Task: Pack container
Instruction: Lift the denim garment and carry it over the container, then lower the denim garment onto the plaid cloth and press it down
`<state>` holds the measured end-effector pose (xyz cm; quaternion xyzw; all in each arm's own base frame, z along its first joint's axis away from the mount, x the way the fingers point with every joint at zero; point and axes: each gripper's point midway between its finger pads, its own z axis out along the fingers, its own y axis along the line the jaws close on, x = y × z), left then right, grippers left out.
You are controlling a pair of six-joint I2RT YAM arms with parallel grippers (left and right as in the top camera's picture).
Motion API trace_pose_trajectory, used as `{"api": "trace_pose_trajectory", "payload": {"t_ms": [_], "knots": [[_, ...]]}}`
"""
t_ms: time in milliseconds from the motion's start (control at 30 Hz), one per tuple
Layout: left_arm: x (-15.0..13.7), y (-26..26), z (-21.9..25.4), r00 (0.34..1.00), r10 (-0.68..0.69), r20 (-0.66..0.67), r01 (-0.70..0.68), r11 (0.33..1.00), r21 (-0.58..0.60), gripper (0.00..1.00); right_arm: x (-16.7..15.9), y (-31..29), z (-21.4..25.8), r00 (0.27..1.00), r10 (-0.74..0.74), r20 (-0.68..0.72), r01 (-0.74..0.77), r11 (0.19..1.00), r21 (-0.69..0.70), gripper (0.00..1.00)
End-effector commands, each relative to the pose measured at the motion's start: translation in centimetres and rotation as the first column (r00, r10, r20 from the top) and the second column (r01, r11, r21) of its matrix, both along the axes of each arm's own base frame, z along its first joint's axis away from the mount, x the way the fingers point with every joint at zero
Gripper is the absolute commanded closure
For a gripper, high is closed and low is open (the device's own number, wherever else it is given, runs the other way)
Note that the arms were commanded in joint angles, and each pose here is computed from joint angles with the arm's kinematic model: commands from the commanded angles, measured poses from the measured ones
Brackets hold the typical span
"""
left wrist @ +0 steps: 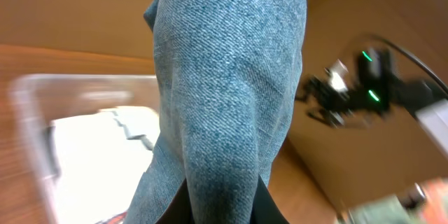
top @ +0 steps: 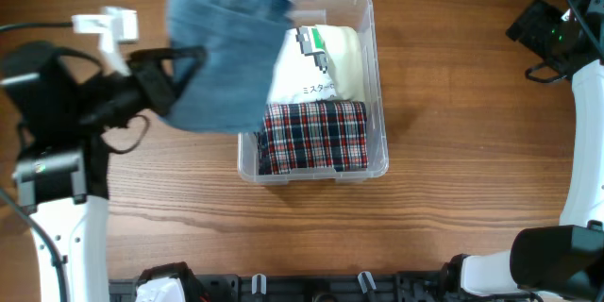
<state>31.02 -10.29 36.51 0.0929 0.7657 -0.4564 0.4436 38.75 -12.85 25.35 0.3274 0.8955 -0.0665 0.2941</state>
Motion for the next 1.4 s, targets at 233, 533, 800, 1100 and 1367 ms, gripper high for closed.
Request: {"api": "trace_pose_trajectory", "payload": {"t_ms": [233, 533, 800, 1100, 1367], "knots": [[-0.3, -11.0, -3.9, 0.947, -0.319, -0.03, 0.32, 0.945, 0.072, 0.96, 0.0, -0.6, -0.5, 1.0, -0.01, -0.018, 0.01, 1.0, -0.018, 0.0], [1.9, -11.1, -11.6, 0.971, -0.182, -0.154, 0.225, 0.915, 0.336, 0.96, 0.0, -0.6, -0.5, 1.0, -0.01, -0.018, 0.01, 1.0, -0.018, 0.0], [0.5, -9.6, -13.8, 0.96, -0.171, -0.223, 0.256, 0.86, 0.441, 0.96, 0.0, -0.6, -0.5, 1.0, -0.01, -0.018, 0.01, 1.0, -0.018, 0.0], [-1.8, -10.7, -15.7, 0.916, -0.272, -0.293, 0.384, 0.804, 0.453, 0.96, 0.0, -0.6, -0.5, 1.0, -0.01, -0.018, 0.01, 1.0, -0.018, 0.0], [-2.2, -12.0, -13.4, 0.905, -0.358, -0.228, 0.424, 0.797, 0.431, 0.96, 0.0, -0.6, -0.5, 1.0, -0.011, -0.018, 0.01, 1.0, -0.018, 0.0]]}}
